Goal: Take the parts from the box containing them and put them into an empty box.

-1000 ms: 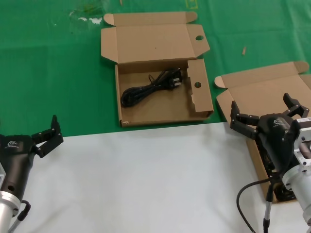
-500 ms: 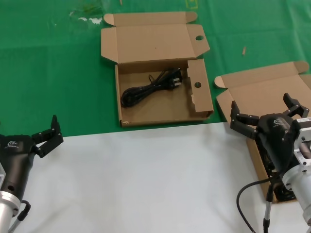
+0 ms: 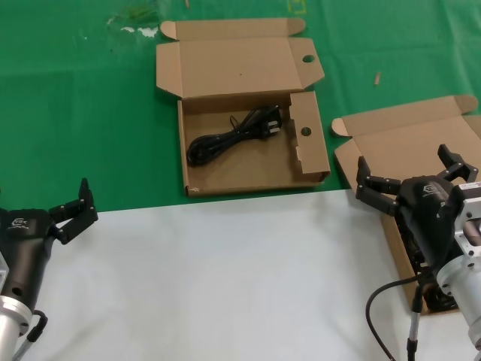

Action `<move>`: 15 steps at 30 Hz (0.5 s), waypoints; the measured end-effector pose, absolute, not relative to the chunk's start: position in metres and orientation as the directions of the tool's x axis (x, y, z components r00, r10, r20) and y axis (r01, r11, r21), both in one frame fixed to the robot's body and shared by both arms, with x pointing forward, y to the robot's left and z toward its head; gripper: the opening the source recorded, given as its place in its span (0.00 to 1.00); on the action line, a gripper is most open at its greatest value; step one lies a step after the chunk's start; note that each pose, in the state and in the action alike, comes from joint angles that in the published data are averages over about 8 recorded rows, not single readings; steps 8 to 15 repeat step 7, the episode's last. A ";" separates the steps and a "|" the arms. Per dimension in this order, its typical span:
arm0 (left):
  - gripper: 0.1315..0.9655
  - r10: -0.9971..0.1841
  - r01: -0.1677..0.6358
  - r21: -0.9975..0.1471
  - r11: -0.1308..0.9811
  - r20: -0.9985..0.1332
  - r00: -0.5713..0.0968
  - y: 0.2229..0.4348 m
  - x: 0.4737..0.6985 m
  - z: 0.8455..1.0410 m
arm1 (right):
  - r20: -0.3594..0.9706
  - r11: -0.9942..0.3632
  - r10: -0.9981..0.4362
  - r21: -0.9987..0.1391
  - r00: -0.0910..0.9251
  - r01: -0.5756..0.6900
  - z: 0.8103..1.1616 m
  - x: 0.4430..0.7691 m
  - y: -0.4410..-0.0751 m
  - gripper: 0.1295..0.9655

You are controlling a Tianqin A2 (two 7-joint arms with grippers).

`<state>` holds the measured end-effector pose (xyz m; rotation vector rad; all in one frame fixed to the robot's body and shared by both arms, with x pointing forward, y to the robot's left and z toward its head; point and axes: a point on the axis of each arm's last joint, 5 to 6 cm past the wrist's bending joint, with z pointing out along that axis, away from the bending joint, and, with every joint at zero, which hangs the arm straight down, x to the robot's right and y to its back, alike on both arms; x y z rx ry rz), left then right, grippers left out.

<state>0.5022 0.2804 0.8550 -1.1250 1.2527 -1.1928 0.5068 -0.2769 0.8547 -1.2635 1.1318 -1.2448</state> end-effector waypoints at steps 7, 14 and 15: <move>1.00 -0.997 0.022 -0.997 0.070 -0.071 -0.035 0.280 0.502 0.855 | 0.073 -0.072 -0.997 -0.997 0.036 0.022 0.855 0.507 -0.277 1.00; 1.00 -0.997 0.022 -0.997 0.070 -0.071 -0.035 0.280 0.502 0.855 | 0.073 -0.072 -0.997 -0.997 0.036 0.022 0.855 0.507 -0.277 1.00; 1.00 -0.997 0.022 -0.997 0.070 -0.071 -0.035 0.280 0.502 0.855 | 0.073 -0.072 -0.997 -0.997 0.036 0.022 0.855 0.507 -0.277 1.00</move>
